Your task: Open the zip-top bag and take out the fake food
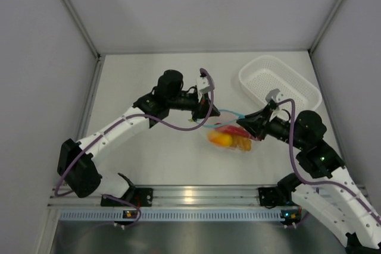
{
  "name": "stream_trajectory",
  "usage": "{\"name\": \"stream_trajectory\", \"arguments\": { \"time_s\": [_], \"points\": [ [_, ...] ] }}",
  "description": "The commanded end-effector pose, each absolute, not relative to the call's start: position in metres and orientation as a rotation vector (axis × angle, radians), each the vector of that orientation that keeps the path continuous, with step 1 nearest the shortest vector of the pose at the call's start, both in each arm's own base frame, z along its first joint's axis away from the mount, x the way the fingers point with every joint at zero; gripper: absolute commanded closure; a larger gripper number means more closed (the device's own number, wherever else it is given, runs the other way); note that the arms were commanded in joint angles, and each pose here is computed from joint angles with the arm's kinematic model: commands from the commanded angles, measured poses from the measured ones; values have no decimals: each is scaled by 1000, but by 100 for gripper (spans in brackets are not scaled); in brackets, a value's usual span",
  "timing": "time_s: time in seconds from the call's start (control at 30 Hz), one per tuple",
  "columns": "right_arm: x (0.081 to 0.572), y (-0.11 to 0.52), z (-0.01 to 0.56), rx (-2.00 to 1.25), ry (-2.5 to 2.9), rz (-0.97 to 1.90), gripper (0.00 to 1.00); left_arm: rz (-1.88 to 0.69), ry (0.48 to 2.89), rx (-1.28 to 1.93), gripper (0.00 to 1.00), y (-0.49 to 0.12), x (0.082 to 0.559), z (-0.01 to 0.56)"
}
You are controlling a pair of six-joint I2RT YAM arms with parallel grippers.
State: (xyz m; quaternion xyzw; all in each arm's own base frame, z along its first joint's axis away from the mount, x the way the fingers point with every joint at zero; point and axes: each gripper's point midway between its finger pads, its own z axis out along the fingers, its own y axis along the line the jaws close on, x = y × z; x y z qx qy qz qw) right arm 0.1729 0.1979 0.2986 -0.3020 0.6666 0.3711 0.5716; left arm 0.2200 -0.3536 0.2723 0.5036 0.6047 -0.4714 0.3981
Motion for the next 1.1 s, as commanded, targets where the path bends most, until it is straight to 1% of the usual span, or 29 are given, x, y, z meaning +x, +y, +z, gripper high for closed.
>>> {"name": "stream_trajectory", "arguments": {
  "time_s": [0.0,0.03,0.07,0.2,0.33,0.4,0.47,0.63,0.77,0.9,1.07],
  "points": [
    [189,195,308,-630,1550,823,81,-1053,1569,1140,100,-343,242,285],
    [191,194,306,-624,1561,815,74,-1024,1588,1112,100,-341,246,284],
    [193,195,305,-618,1568,814,64,-971,1609,1062,100,-336,254,287],
    [199,197,299,-591,1608,823,50,-824,1681,920,100,-317,274,285],
    [209,200,297,-527,1645,836,44,-730,1770,771,100,-299,287,286],
    [221,201,288,-452,1707,840,39,-701,1803,721,100,-294,292,282],
    [228,205,285,-371,1742,874,36,-661,1853,614,100,-286,301,276],
    [244,222,267,-244,1832,980,37,-563,1968,282,100,-265,324,255],
    [245,239,262,-204,1884,1103,46,-546,1970,90,100,-255,333,250],
    [247,244,257,-182,1912,1129,50,-524,1925,-69,100,-246,335,247],
    [253,252,263,-134,1900,1185,60,-555,1881,-258,100,-240,331,242]
  ]
}}
